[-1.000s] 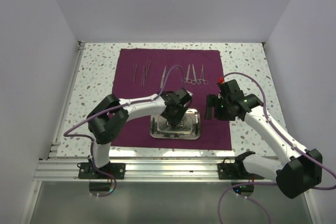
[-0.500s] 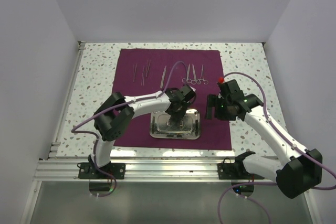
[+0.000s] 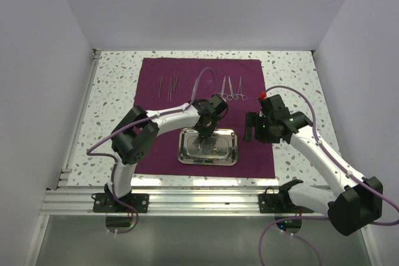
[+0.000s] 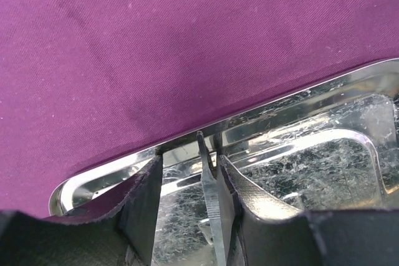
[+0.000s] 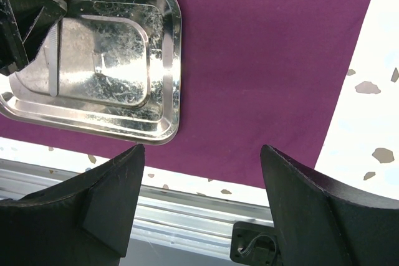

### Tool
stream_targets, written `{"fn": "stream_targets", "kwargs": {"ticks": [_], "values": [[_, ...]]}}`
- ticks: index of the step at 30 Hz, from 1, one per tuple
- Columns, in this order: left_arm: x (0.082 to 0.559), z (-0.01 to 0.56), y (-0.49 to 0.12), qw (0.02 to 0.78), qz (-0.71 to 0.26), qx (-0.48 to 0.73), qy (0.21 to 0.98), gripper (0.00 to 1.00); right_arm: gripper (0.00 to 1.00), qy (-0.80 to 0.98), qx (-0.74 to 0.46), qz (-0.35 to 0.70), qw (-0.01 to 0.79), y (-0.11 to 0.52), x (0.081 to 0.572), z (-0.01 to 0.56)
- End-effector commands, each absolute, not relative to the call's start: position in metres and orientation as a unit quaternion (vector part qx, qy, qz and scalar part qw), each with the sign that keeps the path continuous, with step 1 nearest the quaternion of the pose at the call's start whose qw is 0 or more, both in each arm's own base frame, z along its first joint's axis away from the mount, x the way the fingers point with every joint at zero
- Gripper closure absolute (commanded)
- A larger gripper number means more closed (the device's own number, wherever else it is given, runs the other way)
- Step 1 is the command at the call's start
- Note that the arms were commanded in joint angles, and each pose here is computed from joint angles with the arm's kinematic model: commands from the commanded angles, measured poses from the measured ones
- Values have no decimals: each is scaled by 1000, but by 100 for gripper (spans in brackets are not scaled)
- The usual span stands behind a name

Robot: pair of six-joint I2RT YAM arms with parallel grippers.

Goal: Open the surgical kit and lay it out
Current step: Pick up the medical item from the container.

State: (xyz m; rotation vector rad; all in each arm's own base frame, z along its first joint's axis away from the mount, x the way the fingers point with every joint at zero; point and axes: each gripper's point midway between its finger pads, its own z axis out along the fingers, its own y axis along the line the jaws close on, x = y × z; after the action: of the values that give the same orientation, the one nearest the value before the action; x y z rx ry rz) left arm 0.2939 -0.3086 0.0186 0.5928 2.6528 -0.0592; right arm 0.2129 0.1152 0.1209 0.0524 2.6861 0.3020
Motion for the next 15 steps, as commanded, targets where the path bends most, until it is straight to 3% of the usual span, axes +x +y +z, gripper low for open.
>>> {"fn": "stream_targets", "kwargs": {"ticks": [1, 8, 15], "values": [[279, -10, -293, 159, 10, 226, 961, 57, 21, 969, 16, 110, 222, 115, 210, 122], [268, -18, -302, 142, -18, 212, 967, 62, 21, 968, 16, 111, 224, 115, 211, 123], [257, -34, -299, 116, -22, 199, 973, 81, 21, 968, 16, 111, 223, 115, 210, 123]]}}
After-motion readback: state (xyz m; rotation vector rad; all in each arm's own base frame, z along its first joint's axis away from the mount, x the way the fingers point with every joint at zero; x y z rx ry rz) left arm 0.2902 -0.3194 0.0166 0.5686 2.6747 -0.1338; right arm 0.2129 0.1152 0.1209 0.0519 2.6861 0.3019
